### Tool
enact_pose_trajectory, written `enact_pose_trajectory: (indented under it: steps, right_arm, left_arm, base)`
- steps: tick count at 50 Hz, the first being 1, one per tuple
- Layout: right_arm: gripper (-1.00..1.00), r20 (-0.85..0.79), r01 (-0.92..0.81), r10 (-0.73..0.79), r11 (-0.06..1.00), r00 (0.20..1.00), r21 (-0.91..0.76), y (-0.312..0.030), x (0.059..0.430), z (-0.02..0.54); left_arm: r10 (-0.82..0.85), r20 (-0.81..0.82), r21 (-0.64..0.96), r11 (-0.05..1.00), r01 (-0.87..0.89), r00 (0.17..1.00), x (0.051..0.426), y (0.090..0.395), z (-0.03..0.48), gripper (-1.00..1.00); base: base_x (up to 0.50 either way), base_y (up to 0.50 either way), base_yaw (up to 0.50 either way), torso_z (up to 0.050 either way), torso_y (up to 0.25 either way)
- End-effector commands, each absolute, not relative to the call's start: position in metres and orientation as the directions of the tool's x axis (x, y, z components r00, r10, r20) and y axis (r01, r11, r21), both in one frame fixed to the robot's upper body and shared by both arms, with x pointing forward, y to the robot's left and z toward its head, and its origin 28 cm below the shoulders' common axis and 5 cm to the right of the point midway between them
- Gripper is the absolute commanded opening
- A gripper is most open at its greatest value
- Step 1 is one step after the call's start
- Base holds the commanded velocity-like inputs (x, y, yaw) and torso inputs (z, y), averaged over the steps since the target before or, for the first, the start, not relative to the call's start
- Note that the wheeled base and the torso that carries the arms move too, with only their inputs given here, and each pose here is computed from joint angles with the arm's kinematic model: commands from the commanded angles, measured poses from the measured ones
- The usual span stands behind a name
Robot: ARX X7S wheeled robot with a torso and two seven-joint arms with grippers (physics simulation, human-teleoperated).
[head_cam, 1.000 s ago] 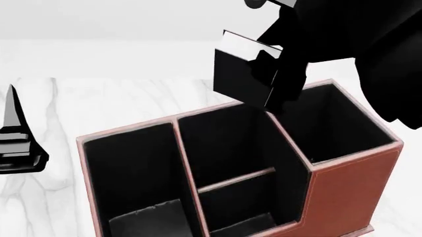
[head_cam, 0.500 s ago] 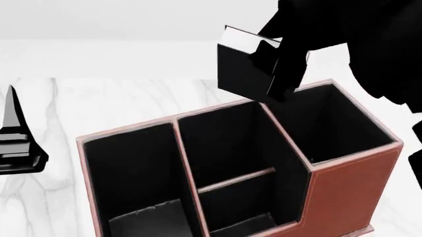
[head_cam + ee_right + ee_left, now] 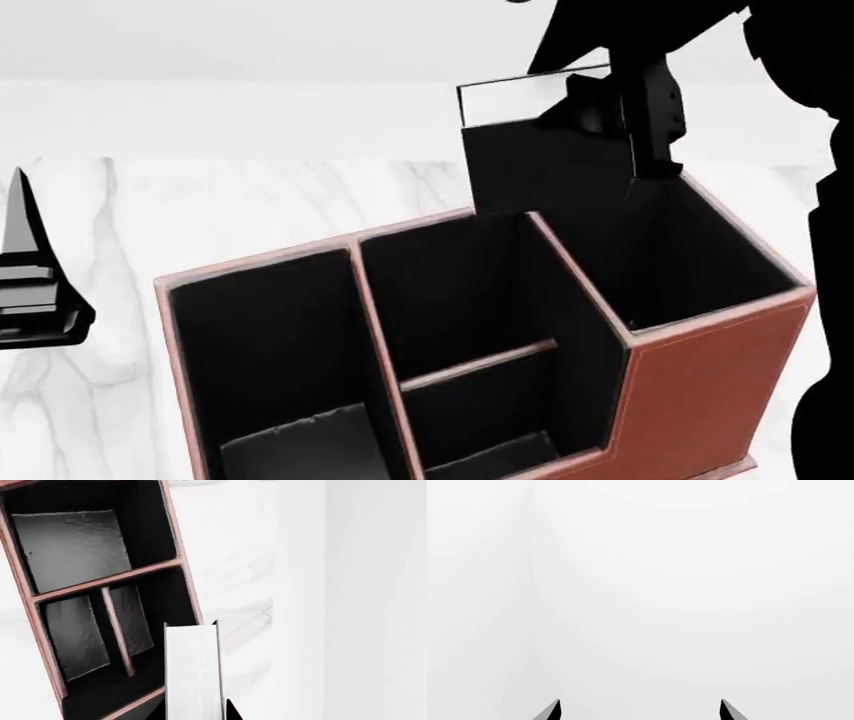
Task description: Pick up the book and place it in the front compartment of the caddy.
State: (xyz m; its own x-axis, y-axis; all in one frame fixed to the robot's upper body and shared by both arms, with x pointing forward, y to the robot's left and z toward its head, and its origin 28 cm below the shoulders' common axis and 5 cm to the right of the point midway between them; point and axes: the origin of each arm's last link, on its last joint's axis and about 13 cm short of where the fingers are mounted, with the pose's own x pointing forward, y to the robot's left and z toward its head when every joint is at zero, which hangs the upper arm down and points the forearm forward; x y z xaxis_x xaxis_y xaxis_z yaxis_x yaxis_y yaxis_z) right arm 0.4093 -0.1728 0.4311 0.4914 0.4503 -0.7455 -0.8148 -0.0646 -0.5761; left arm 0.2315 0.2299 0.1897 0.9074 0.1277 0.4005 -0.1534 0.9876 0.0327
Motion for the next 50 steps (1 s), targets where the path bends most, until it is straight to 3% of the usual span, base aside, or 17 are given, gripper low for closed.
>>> enact_pose_trajectory:
  steps: [1, 20, 41, 50]
  right_arm:
    - [-1.0, -0.793, -0.799, 0.461, -0.251, 0.398, -0.547, -0.159, 0.407, 0.445]
    - [-1.0, -0.809, -0.755, 0.496, -0.386, 0.316, -0.531, -0.138, 0.407, 0.447]
    - [-1.0, -0.836, -0.76, 0.506, -0.451, 0.214, -0.468, -0.124, 0.412, 0.436]
    - [-1.0, -0.839, -0.785, 0.507, -0.43, 0.199, -0.446, -0.125, 0.416, 0.425]
  left_arm:
    - [0.14, 0.416, 0.025, 0.986, -0.165, 0.899, 0.234, 0.231, 0.191, 1.0]
    - [0.138, 0.414, 0.027, 0.986, -0.163, 0.9, 0.235, 0.23, 0.189, 1.0]
    - [0.139, 0.412, 0.025, 0.986, -0.164, 0.901, 0.235, 0.231, 0.189, 1.0]
    - [0.145, 0.413, 0.024, 0.985, -0.17, 0.899, 0.234, 0.232, 0.189, 1.0]
  base:
    - [0.0, 0.0, 0.0, 0.0, 0.01]
    - [0.0, 0.0, 0.0, 0.0, 0.001]
    - [0.0, 0.0, 0.0, 0.0, 0.001]
    - [0.0, 0.0, 0.0, 0.0, 0.001]
